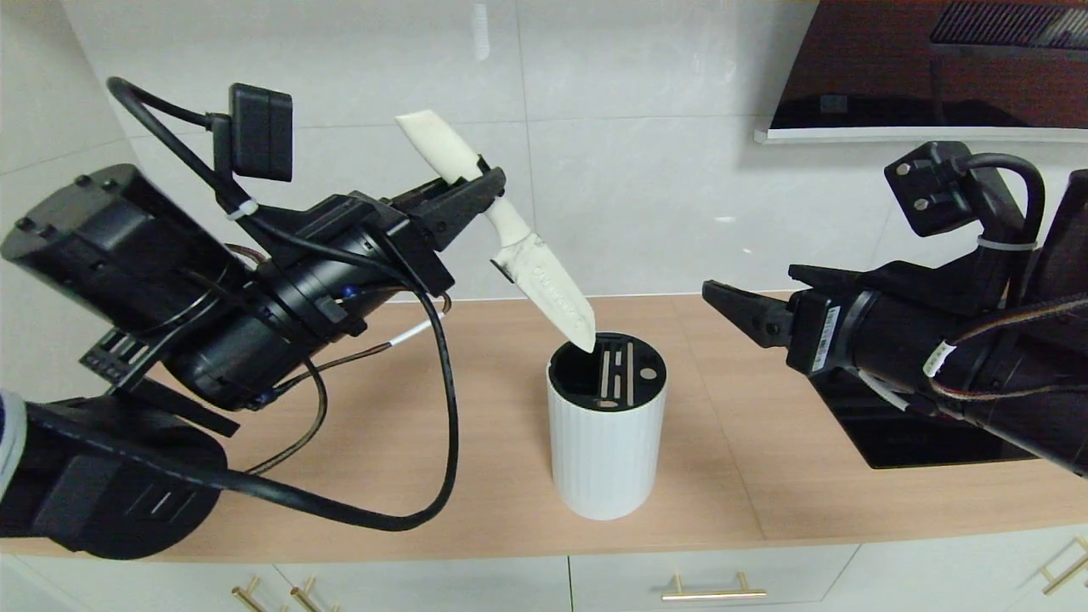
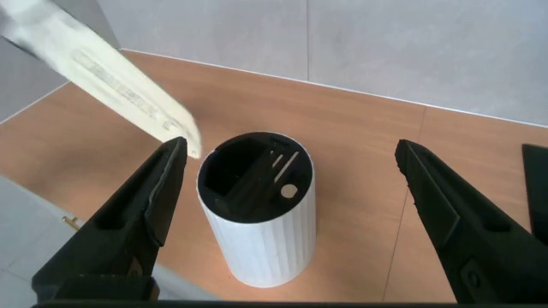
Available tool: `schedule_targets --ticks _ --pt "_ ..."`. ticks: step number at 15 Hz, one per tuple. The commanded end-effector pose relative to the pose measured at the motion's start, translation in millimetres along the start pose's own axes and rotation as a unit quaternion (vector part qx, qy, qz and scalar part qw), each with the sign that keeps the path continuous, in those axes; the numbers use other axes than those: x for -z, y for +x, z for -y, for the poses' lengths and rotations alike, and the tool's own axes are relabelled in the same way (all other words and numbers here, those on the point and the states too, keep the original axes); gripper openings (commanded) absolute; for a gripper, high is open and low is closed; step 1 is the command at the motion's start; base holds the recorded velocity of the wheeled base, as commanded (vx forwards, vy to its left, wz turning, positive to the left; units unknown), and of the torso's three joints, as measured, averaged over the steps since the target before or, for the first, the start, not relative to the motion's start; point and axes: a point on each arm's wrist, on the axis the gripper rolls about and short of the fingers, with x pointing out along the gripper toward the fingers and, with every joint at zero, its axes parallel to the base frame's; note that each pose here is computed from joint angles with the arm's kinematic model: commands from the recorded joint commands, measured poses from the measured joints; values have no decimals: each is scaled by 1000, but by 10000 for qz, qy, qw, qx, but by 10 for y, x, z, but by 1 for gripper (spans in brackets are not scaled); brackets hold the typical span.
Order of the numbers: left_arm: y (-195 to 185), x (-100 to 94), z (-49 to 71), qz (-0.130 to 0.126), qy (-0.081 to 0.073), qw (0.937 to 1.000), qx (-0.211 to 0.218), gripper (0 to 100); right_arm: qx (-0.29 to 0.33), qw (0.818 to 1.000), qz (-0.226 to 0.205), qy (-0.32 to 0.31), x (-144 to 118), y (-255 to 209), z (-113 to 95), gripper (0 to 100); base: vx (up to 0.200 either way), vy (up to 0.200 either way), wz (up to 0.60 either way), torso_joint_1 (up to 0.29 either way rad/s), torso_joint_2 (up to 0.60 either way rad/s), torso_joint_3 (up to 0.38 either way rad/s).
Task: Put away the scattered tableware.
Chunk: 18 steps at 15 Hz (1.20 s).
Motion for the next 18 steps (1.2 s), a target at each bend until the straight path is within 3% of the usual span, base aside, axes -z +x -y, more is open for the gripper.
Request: schedule_targets --ticks 1,3,8,12,15,18 --pt "44 201 -33 -223 -3 9998 -4 0 7 10000 -59 -17 31 33 -5 100 0 0 0 0 0 0" --pt "88 279 -26 -296 61 9995 40 0 10 10000 -96 -17 56 59 -8 100 0 0 0 0 0 0" --pt "154 466 5 -499 -34 9987 130 0 13 9999 -134 -25 78 77 -10 100 0 0 0 0 0 0" --pt "150 428 9 -447 -12 9989 118 0 12 9999 -126 -31 74 73 -10 100 0 0 0 0 0 0" --pt "135 302 -18 -269 84 9996 51 0 12 9999 -126 -31 74 73 -10 100 0 0 0 0 0 0" --pt "92 291 -162 -288 164 9993 -161 0 20 9999 -133 -33 79 72 -9 100 0 0 0 0 0 0"
